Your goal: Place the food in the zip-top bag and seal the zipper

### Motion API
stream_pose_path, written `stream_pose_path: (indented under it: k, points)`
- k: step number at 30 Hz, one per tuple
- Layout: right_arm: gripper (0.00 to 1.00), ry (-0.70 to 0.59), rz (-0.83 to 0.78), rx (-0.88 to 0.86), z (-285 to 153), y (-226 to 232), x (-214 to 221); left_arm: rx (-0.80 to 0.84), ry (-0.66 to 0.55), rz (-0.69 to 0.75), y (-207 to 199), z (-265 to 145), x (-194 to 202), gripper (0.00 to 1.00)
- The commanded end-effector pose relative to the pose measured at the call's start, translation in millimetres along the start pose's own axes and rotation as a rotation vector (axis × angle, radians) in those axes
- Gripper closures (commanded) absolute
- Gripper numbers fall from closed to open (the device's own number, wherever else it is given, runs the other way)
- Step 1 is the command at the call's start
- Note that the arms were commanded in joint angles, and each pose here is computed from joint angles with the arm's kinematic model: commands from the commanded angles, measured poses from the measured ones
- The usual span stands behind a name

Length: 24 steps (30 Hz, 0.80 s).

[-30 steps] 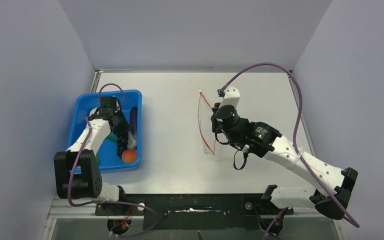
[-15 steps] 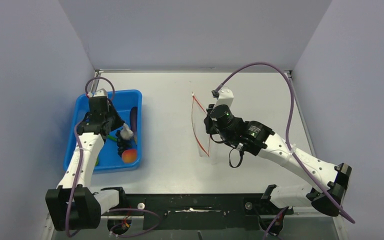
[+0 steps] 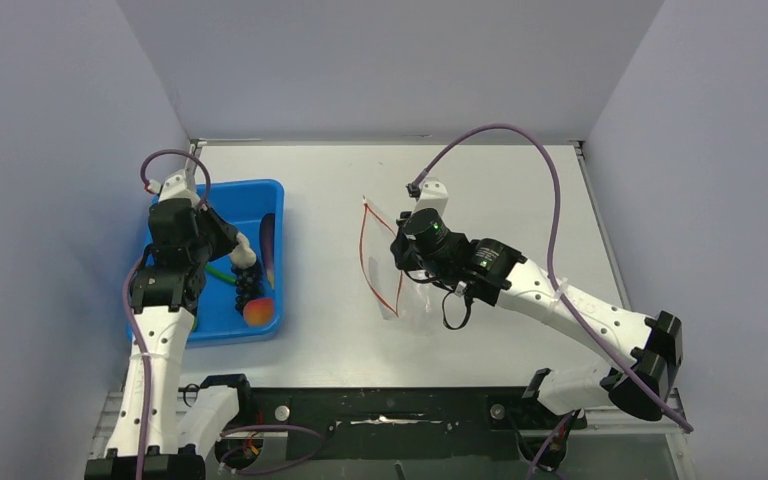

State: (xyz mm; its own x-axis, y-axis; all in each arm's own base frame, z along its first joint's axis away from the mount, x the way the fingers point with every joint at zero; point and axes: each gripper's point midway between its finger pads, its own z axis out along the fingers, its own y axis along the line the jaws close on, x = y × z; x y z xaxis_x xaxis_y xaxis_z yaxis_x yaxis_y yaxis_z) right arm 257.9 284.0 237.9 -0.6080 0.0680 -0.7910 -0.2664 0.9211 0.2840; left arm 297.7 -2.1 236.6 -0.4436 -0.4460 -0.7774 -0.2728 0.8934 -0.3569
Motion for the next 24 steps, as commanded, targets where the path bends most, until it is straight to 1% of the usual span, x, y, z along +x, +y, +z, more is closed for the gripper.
stream_pose_path:
  k: [1,4,9,14,16,20,24]
  points:
    - [1.00,-0.039,0.048,-0.060,1.4,18.3,-11.2,0.162,-0.105,-0.017,-34.8,-35.4,-33.7,1.00]
    - [1.00,-0.037,0.061,-0.078,3.1,22.0,-9.8,0.277,-0.102,-0.038,-54.9,-48.5,-32.6,1.00]
    - [1.00,-0.036,0.080,-0.111,5.4,28.2,-7.1,0.469,-0.055,-0.076,-85.7,-65.3,-22.6,1.00]
    - [1.00,-0.017,0.095,-0.149,9.2,37.7,-3.2,0.688,-0.048,-0.148,-118.9,-95.3,-24.8,1.00]
    - [1.00,-0.012,0.107,-0.187,8.8,44.8,-2.1,0.747,-0.055,-0.170,-126.9,-106.2,-27.1,1.00]
    - [1.00,-0.007,0.133,-0.259,7.3,58.6,-2.3,0.813,-0.041,-0.213,-135.4,-113.6,-27.1,1.00]
    - [1.00,0.007,0.160,-0.333,6.9,73.7,-0.5,0.949,-0.027,-0.297,-149.2,-127.1,-26.5,1.00]
